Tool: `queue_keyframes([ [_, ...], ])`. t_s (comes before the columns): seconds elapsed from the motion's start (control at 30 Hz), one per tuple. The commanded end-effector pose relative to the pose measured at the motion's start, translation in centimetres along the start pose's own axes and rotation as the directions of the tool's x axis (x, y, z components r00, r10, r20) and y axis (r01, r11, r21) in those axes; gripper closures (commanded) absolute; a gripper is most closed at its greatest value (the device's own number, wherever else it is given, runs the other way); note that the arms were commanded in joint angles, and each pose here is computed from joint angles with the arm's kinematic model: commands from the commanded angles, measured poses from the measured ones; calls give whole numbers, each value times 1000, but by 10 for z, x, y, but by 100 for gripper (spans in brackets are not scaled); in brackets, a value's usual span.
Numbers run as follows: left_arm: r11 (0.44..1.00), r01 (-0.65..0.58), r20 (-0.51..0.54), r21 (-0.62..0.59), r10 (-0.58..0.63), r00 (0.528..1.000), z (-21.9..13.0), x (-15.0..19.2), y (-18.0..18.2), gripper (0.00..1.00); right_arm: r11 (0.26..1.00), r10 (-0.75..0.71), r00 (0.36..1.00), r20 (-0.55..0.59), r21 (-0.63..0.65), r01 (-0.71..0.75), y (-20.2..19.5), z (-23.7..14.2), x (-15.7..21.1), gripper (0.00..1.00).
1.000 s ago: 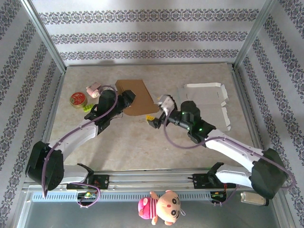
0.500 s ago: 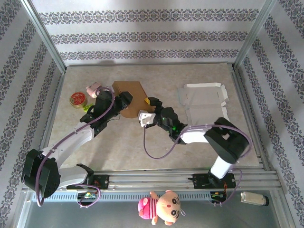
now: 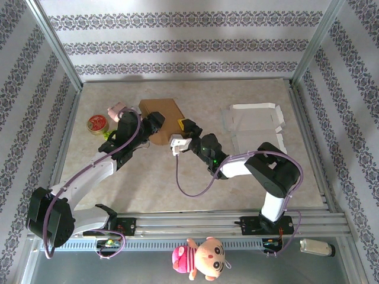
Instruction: Fold the paper box
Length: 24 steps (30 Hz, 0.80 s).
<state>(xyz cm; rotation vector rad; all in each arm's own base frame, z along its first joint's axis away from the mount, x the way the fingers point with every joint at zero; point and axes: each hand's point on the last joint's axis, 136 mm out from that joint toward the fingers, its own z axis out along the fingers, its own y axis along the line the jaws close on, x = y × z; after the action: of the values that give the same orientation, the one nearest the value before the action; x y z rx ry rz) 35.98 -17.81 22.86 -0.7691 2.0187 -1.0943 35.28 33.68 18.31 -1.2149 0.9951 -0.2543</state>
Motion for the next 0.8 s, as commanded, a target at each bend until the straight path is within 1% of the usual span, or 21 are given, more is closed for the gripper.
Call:
queue_keyframes([
  [0.0, 998, -43, 22, 40, 42, 999, -18, -7, -27, 45, 1000, 20, 999, 51, -24, -19, 1, -13, -16, 52],
  [0.07, 994, -105, 71, 9, 105, 992, -33, -19, -33, 34, 997, 50, 998, 46, -55, -47, 2, -23, -18, 53],
  [0.13, 981, -192, 138, -44, 196, 971, -55, -34, -38, 24, 989, 110, 994, 27, -98, -107, 2, -35, -19, 53],
  [0.2, 954, -278, 209, -111, 296, 932, -82, -51, -43, 18, 958, 206, 978, -12, -199, -205, 7, -48, -20, 53],
  [0.23, 935, -322, 249, -146, 350, 903, -98, -60, -46, 16, 926, 265, 963, -41, -268, -266, 8, -56, -24, 56],
  [0.3, 894, -399, 298, -205, 445, 844, -126, -73, -50, 14, 830, 397, 908, -131, -372, -416, 4, -69, -27, 57],
  [0.33, 866, -449, 314, -220, 499, 808, -142, -77, -56, 12, 755, 447, 872, -200, -438, -488, 3, -76, -30, 57],
  [0.37, 833, -507, 315, -222, 554, 771, -153, -77, -61, 11, 689, 471, 836, -281, -475, -547, 2, -81, -30, 57],
  [0.4, 807, -550, 311, -214, 590, 745, -162, -75, -66, 10, 633, 483, 812, -328, -509, -582, -5, -84, -36, 57],
  [0.43, 766, -612, 294, -199, 642, 708, -170, -70, -70, 9, 578, 482, 795, -368, -549, -604, -10, -88, -43, 56],
  [0.47, 725, -666, 276, -177, 686, 674, -177, -63, -73, 7, 521, 456, 781, -426, -584, -623, -11, -95, -48, 57],
  [0.5, 696, -698, 259, -165, 714, 651, -182, -58, -73, 6, 475, 425, 776, -465, -616, -629, -9, -102, -51, 58],
  [0.53, 664, -730, 232, -161, 745, 626, -185, -53, -69, 5, 425, 384, 781, -492, -657, -623, -10, -108, -59, 57],
  [0.6, 594, -792, 156, -139, 803, 575, -187, -39, -61, 1, 350, 278, 794, -540, -713, -608, -8, -121, -64, 57],
  [0.67, 522, -848, 46, -86, 853, 520, -185, -19, -50, 0, 304, 137, 816, -561, -760, -574, -7, -130, -62, 57],
  [0.73, 475, -879, -31, -34, 879, 476, -182, -3, -40, 0, 271, 18, 809, -588, -775, -570, -3, -133, -51, 55],
  [0.77, 450, -893, -62, -2, 891, 449, -179, 6, -36, 0, 253, -35, 793, -609, -773, -582, 0, -133, -44, 54],
])
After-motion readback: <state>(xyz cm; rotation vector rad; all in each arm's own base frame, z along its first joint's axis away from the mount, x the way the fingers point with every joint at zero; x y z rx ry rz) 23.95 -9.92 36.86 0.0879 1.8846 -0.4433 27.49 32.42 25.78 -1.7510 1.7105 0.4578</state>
